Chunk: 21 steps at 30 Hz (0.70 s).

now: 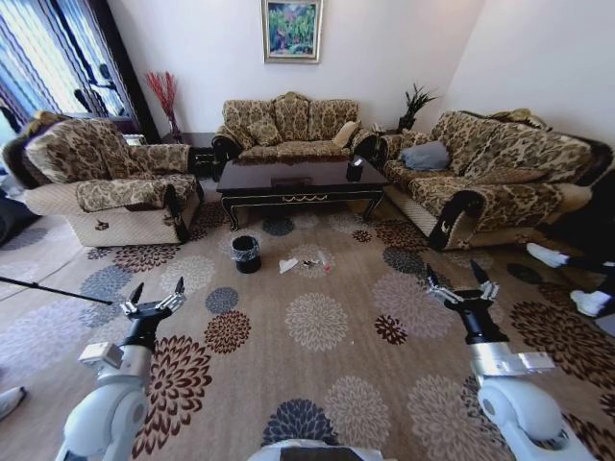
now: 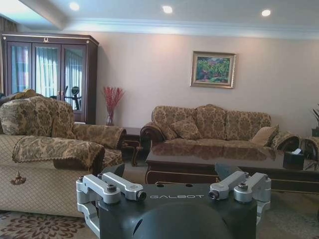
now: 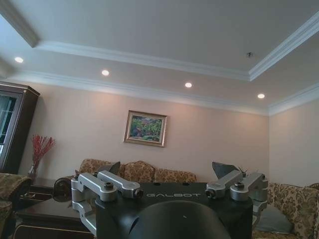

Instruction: Move to the front of the table and pick up the trash from the floor, then place it into the trash bin.

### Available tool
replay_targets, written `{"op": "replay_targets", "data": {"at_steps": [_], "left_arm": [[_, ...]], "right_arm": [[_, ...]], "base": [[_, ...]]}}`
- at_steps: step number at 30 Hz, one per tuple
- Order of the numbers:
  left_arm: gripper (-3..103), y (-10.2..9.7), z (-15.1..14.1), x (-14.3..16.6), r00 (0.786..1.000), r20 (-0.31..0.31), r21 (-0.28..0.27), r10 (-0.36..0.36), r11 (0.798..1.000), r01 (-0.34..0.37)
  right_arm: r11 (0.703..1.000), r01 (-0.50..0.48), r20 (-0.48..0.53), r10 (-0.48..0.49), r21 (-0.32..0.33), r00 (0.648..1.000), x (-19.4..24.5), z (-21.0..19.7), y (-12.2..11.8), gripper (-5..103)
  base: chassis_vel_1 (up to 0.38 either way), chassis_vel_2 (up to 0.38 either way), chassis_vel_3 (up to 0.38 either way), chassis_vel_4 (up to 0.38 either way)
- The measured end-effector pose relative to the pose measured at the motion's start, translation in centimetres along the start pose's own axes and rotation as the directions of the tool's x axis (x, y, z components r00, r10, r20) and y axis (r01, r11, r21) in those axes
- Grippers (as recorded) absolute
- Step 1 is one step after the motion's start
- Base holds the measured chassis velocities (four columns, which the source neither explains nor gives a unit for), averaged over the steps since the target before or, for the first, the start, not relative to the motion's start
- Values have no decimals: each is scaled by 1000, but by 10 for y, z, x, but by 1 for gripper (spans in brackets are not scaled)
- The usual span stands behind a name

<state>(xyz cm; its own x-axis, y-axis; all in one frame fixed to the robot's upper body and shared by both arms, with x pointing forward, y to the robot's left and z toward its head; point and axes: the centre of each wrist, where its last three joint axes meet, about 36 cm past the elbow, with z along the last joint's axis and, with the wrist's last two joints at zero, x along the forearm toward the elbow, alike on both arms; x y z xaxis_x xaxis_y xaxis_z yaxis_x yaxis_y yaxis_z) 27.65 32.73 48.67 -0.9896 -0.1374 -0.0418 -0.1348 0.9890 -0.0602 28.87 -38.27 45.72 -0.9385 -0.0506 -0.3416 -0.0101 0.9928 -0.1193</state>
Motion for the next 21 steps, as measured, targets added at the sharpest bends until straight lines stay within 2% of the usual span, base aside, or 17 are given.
{"op": "replay_targets", "data": {"at_steps": [21], "left_arm": [[100, -1, 0, 1, 1000, -1, 6, 5, 1000, -5]], "right_arm": [[1000, -4, -5, 4, 4, 1000, 2, 2, 0, 100]], "base": [[0, 0, 0, 0]]}}
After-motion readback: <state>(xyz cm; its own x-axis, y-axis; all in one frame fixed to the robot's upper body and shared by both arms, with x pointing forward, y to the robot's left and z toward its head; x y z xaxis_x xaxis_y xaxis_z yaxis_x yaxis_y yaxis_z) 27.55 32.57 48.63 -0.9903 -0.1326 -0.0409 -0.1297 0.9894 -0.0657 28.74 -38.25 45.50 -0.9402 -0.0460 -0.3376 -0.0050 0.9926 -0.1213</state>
